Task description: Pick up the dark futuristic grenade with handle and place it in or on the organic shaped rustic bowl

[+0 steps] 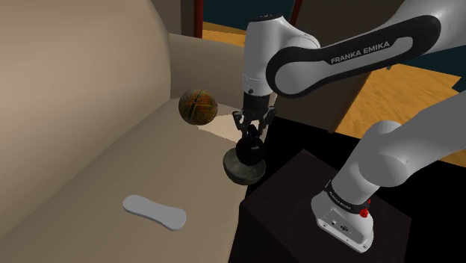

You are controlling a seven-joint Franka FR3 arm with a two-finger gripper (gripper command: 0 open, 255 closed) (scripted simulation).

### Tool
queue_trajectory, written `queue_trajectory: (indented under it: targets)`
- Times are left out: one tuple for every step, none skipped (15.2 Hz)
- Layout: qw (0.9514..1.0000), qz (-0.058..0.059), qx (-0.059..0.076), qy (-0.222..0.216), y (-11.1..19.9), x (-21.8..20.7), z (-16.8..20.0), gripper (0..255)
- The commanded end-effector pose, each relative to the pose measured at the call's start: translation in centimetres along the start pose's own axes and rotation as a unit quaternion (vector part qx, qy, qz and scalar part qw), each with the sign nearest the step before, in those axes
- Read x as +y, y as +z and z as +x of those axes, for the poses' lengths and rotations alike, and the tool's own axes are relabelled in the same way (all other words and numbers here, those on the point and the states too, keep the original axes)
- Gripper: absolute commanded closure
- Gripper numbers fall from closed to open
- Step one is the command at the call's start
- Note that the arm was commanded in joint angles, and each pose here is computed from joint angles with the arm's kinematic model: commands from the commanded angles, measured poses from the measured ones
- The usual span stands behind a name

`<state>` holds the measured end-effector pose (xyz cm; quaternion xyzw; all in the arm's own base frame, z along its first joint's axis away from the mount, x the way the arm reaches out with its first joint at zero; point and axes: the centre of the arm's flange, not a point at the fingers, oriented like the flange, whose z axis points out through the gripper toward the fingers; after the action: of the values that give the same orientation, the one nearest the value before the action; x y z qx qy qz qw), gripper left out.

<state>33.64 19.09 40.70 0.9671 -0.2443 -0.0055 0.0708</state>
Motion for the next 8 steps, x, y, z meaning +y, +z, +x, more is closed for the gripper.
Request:
queue_trajectory:
  targets:
    - [1.0, 0.0, 0.0, 0.0, 0.0, 0.0, 0.0, 255]
    - [1.0, 0.0, 0.0, 0.0, 0.0, 0.0, 0.0, 0]
    - [1.0, 0.0, 0.0, 0.0, 0.0, 0.0, 0.0, 0]
    - [1.0, 0.0, 0.0, 0.0, 0.0, 0.0, 0.0, 0]
    - [1.0, 0.0, 0.0, 0.0, 0.0, 0.0, 0.0, 0]
    - [1.0, 0.0, 0.0, 0.0, 0.0, 0.0, 0.0, 0]
    - [1.0, 0.0, 0.0, 0.0, 0.0, 0.0, 0.0, 0]
    - [1.0, 0.0, 0.0, 0.0, -1.4, 0.0, 0.0, 0]
